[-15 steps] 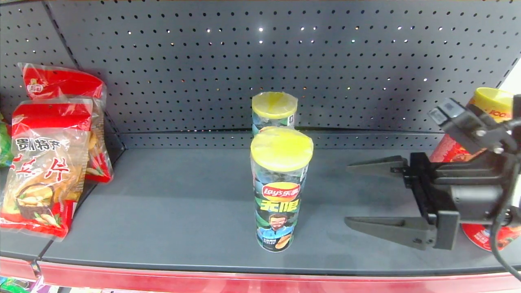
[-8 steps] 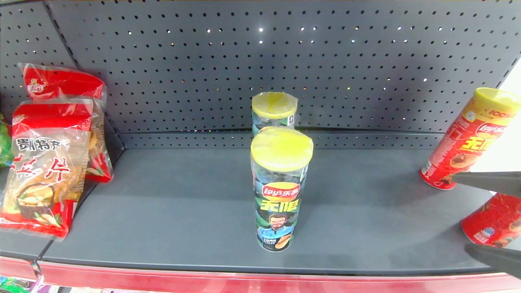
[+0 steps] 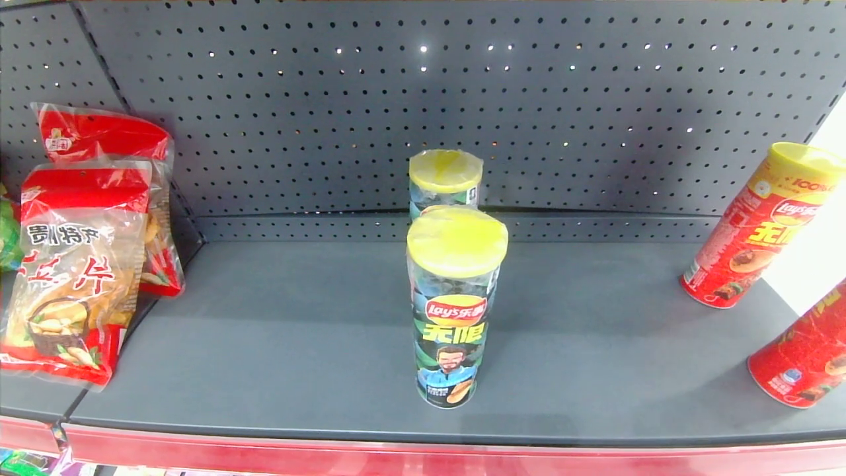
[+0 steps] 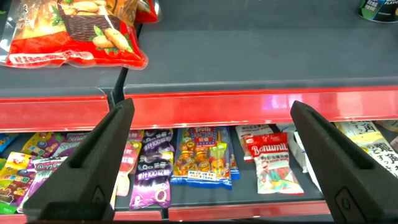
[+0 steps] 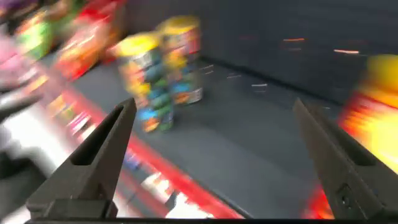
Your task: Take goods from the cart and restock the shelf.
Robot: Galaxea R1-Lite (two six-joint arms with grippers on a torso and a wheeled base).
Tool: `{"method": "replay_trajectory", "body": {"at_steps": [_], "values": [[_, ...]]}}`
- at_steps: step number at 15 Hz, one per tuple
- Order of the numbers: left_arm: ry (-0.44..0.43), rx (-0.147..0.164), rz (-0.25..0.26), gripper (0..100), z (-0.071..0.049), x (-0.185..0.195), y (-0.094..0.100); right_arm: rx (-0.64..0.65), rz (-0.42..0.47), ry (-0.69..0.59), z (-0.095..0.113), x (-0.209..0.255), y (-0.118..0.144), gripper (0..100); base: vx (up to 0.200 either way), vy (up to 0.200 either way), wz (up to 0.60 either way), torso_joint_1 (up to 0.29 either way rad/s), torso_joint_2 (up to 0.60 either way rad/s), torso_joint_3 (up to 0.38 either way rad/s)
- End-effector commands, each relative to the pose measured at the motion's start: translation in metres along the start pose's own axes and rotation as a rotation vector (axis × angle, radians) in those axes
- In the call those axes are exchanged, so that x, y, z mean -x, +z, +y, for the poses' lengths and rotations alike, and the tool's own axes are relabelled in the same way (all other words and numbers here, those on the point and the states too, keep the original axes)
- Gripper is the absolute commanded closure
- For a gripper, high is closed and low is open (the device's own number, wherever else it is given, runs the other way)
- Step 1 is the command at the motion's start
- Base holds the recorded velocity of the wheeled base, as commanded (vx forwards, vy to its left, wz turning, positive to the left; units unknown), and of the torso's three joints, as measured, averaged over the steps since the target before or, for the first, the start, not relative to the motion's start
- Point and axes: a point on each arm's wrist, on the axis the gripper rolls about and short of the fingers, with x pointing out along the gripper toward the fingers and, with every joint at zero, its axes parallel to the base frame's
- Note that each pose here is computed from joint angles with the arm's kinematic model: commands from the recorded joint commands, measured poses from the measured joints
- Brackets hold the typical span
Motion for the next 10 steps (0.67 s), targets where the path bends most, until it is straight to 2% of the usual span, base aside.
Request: {"method": "replay_trajectory", "body": {"at_steps": [1, 3, 5, 10], "values": [[0.001, 0.000, 0.001, 0, 0.000, 0.000, 0.000, -0.041, -0.062, -0.261, 0.002, 0.025, -0.015, 0, 0.000, 0.000, 0.00, 0.000, 0.00, 0.000], [0.001, 0.000, 0.001, 0, 0.000, 0.000, 0.000, -0.038, -0.068, -0.395, 0.003, 0.031, -0.038, 0, 0.000, 0.000, 0.00, 0.000, 0.00, 0.000], [0.001, 0.000, 0.001, 0, 0.000, 0.000, 0.000, -0.030, -0.037, -0.454, 0.010, 0.040, -0.077, 0, 0.000, 0.000, 0.00, 0.000, 0.00, 0.000], [0.001, 0.000, 0.001, 0, 0.000, 0.000, 0.000, -0.055, 0.089, -0.426, 0.008, 0.037, -0.130, 0, 0.000, 0.000, 0.00, 0.000, 0.00, 0.000]]}}
